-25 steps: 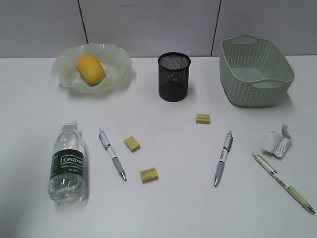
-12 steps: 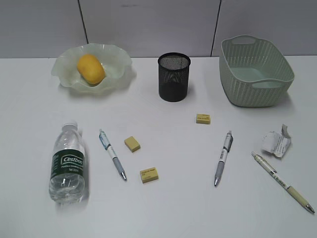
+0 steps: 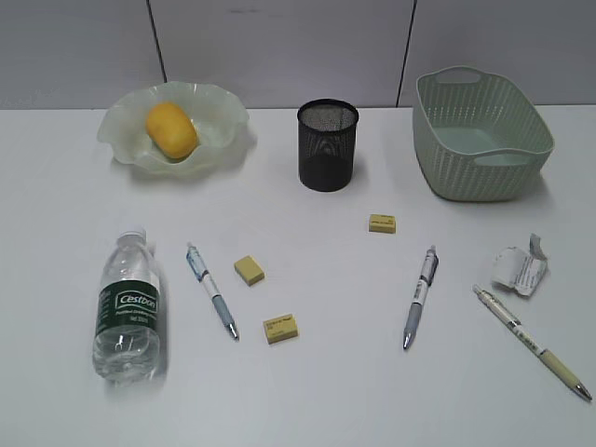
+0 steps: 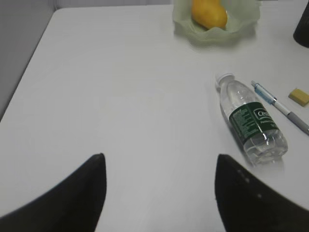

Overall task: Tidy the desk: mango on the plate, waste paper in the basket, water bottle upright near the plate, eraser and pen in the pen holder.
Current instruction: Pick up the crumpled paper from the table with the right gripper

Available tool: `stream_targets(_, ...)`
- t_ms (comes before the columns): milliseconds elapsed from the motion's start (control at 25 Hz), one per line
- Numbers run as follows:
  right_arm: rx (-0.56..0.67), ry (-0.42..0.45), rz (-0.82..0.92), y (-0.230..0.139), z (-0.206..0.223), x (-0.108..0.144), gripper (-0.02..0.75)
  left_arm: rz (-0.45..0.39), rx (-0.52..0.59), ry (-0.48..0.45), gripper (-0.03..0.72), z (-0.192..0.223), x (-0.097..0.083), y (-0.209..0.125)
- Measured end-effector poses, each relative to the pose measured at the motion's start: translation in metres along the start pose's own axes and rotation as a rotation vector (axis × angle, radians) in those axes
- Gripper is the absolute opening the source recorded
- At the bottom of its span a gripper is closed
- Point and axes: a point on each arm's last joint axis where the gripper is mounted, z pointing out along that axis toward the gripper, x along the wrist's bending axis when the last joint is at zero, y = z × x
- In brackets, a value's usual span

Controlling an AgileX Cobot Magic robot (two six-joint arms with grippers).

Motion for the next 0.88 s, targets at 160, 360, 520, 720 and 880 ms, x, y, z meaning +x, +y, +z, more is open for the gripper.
stream_targets(160, 0.087, -0.012, 0.021, 0.034, 0.017, 0.001, 0.403, 0.002, -0.023, 0.000, 0.525, 0.002, 0.000, 0.001)
stream_targets(360, 0.171, -0.031, 0.036, 0.068, 0.042, 0.000, 0.407, 0.006, -0.035, -0.002, 0.504, 0.008, -0.001, -0.001)
stream_targets(520, 0.225, -0.086, 0.032, 0.091, 0.078, -0.009, 0.406, 0.006, -0.036, -0.001, 0.496, 0.008, 0.000, -0.001)
stream_targets(720, 0.277, -0.170, -0.009, 0.100, 0.131, -0.026, 0.406, 0.006, -0.038, -0.001, 0.486, 0.008, 0.000, 0.000)
stream_targets(880, 0.257, -0.185, -0.032, 0.106, 0.168, -0.035, 0.408, 0.006, -0.039, -0.001, 0.486, 0.008, 0.000, 0.000)
